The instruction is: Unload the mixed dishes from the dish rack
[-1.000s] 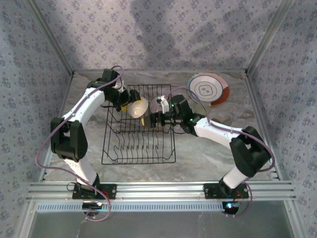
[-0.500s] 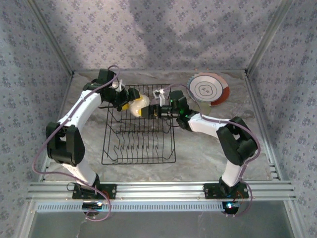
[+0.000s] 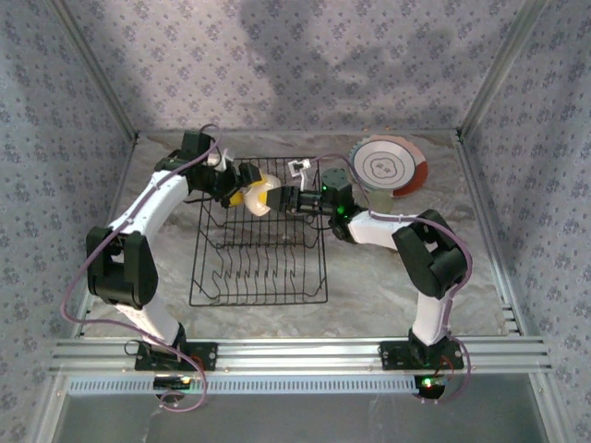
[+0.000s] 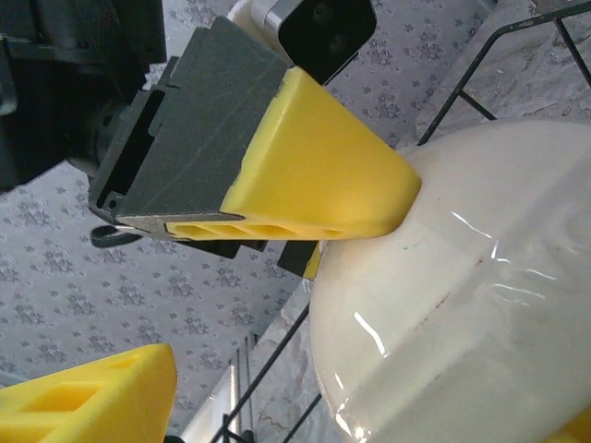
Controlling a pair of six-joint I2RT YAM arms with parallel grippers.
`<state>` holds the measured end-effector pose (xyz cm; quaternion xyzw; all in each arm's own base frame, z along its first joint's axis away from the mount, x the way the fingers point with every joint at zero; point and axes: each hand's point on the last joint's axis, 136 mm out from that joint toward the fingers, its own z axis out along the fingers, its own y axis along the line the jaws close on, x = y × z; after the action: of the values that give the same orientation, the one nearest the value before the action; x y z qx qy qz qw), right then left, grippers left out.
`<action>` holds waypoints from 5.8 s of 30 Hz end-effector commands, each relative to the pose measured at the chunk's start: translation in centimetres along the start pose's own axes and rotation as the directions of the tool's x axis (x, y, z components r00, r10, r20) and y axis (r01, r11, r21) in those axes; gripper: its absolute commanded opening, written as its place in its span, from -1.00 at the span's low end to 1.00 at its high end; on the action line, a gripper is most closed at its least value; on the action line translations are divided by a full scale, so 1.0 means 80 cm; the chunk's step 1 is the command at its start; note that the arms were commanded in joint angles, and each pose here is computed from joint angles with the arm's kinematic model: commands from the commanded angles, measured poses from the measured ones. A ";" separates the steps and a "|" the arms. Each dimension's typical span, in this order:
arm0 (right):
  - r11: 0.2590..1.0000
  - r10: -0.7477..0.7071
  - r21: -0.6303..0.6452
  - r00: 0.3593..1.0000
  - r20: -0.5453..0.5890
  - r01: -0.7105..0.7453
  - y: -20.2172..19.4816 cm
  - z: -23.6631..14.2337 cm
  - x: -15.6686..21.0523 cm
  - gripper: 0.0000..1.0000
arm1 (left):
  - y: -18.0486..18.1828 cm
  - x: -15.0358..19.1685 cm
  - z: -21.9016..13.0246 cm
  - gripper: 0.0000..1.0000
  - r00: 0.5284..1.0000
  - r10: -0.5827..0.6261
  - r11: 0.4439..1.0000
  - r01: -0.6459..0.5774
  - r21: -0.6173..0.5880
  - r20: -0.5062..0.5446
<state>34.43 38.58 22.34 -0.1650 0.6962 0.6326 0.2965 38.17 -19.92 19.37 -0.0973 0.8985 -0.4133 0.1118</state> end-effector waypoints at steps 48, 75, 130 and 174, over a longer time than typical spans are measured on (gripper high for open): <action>0.983 0.029 -0.185 0.997 0.069 -0.016 0.035 0.003 -0.035 -1.00 | -0.030 -0.011 -0.010 -0.09 0.998 -0.025 0.967 0.011 0.255 0.051; 0.997 0.027 0.065 0.999 0.017 -0.028 0.060 -0.039 -0.074 -1.00 | -0.063 0.030 -0.108 0.99 0.934 0.240 0.952 -0.280 0.123 0.266; 0.409 0.462 0.843 0.718 -0.521 0.348 -0.066 -0.289 0.140 -1.00 | -0.093 0.183 -0.124 0.99 0.805 0.557 0.755 -0.594 0.279 0.205; 0.313 0.632 0.752 0.463 -0.621 0.580 -0.114 -0.302 0.179 -1.00 | -0.091 0.184 -0.125 0.99 0.803 0.557 0.759 -0.595 0.262 0.209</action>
<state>24.01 16.20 6.17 -0.2327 0.9663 -0.0708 -0.0841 22.29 -21.12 28.73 0.1621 0.8087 -0.4874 0.2867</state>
